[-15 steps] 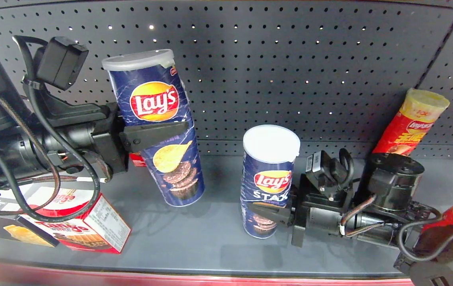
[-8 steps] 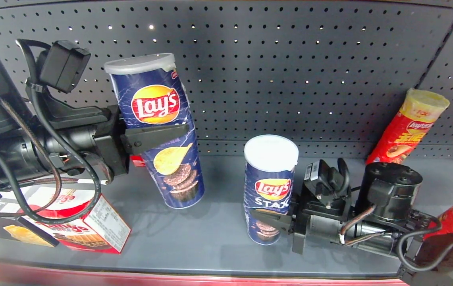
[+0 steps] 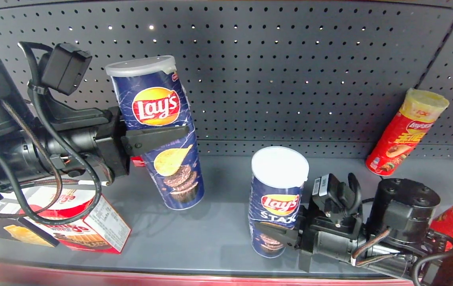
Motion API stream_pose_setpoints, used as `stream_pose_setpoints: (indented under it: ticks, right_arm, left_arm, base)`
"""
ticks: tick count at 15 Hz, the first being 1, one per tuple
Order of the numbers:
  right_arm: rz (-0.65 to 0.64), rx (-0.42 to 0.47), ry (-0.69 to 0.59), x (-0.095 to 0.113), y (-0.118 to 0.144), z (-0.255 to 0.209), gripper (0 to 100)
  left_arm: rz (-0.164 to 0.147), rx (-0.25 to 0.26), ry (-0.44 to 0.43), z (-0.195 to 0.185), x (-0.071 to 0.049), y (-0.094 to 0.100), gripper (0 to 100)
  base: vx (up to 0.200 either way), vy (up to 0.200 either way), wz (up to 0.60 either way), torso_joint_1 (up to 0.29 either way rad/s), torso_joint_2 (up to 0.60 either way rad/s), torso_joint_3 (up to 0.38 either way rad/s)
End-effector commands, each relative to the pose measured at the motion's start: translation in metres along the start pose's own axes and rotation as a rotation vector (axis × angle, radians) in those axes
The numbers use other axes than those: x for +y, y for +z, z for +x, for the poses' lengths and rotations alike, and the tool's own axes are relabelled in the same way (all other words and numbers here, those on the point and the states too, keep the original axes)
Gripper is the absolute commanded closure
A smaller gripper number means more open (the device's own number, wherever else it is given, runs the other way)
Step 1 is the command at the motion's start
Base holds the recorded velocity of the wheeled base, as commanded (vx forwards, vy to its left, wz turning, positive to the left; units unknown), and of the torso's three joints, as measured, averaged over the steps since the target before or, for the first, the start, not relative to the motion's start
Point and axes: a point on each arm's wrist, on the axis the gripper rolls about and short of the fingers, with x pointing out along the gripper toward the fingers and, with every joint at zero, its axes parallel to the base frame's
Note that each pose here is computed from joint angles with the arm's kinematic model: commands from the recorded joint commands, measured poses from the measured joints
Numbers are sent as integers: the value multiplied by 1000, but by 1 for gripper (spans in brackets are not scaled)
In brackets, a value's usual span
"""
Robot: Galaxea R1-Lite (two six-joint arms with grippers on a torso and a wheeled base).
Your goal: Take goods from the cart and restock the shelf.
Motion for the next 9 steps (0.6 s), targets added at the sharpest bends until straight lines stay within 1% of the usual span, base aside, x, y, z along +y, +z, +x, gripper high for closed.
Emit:
stream_pose_setpoints:
  ticks: [1,5,9]
  right_arm:
    - [14,35,8,3,-8,-3,0]
    - [5,25,-2,3,-5,-6,0]
    - [-30,-44,-34,5,16,-21,0]
  left_arm:
    - [-3,2,0,0,0,-1,100]
    - [0,0,0,0,0,0,100]
    - [1,-1,0,0,0,0,100]
  base:
    - [0,0,0,0,0,0]
    - [0,0,0,0,0,0]
    - [0,0,0,0,0,0]
